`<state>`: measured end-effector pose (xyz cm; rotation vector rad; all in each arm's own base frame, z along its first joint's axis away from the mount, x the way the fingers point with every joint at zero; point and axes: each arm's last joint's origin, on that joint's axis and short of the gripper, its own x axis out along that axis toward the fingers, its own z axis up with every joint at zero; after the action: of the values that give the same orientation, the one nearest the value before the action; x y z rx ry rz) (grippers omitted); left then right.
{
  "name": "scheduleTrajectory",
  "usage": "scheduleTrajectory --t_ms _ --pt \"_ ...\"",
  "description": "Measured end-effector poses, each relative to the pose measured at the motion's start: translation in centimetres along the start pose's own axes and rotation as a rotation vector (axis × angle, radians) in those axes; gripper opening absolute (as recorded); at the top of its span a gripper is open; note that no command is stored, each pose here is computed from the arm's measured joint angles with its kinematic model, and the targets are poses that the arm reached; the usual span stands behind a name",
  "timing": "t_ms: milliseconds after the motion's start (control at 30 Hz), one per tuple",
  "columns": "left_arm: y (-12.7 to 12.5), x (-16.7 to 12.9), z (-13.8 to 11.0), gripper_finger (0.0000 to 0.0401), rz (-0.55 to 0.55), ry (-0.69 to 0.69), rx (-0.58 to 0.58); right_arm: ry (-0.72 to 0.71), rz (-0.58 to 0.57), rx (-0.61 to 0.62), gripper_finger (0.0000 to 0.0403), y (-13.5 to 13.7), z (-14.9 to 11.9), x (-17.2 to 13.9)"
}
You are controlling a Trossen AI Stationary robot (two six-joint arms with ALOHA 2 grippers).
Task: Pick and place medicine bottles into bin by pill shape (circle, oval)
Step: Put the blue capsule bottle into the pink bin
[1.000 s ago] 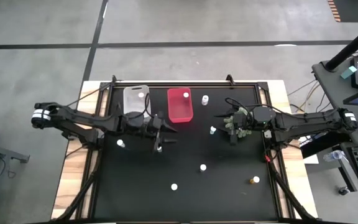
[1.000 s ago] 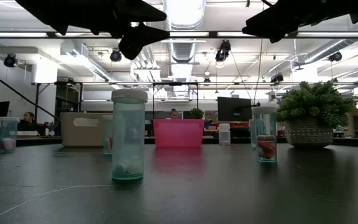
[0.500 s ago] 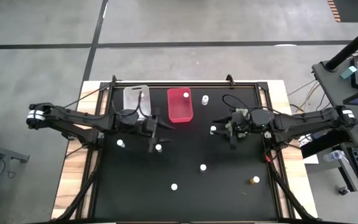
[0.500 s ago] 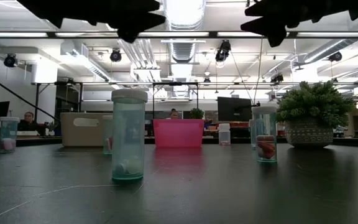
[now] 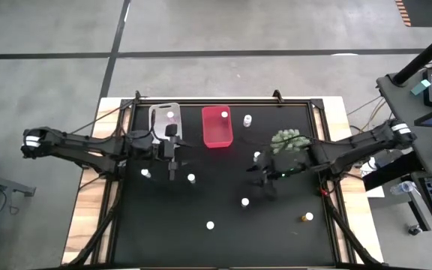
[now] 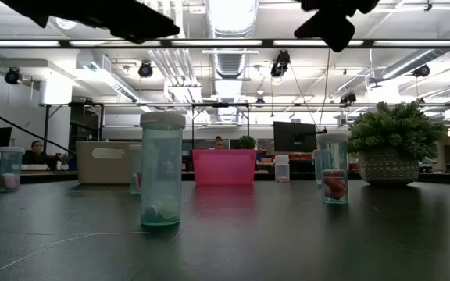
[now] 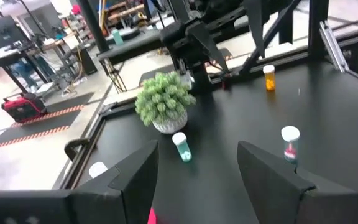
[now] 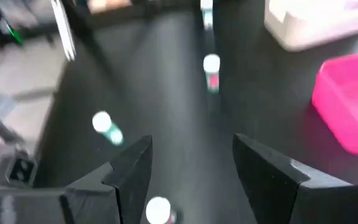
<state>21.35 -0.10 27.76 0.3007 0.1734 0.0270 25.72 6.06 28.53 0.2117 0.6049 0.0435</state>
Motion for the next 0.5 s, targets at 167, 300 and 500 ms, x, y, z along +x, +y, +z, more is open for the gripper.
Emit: scheduleTrajectory --t_ms 167,300,500 --pt "0.2 -0.9 0.6 0.0202 0.014 -0.043 -0.004 0.251 -0.051 -0.037 0.0215 1.8 0.6 2.4" --pt "0.2 -1.3 0.3 0.0203 0.013 -0.046 -0.042 0.423 -0.081 -0.084 0.0215 3.5 0.3 4.3" --pt "0.2 -1.5 0.3 0.0203 0.014 -0.052 -0.058 0.578 -0.096 -0.163 0.0214 6.6 -1.0 7.0"
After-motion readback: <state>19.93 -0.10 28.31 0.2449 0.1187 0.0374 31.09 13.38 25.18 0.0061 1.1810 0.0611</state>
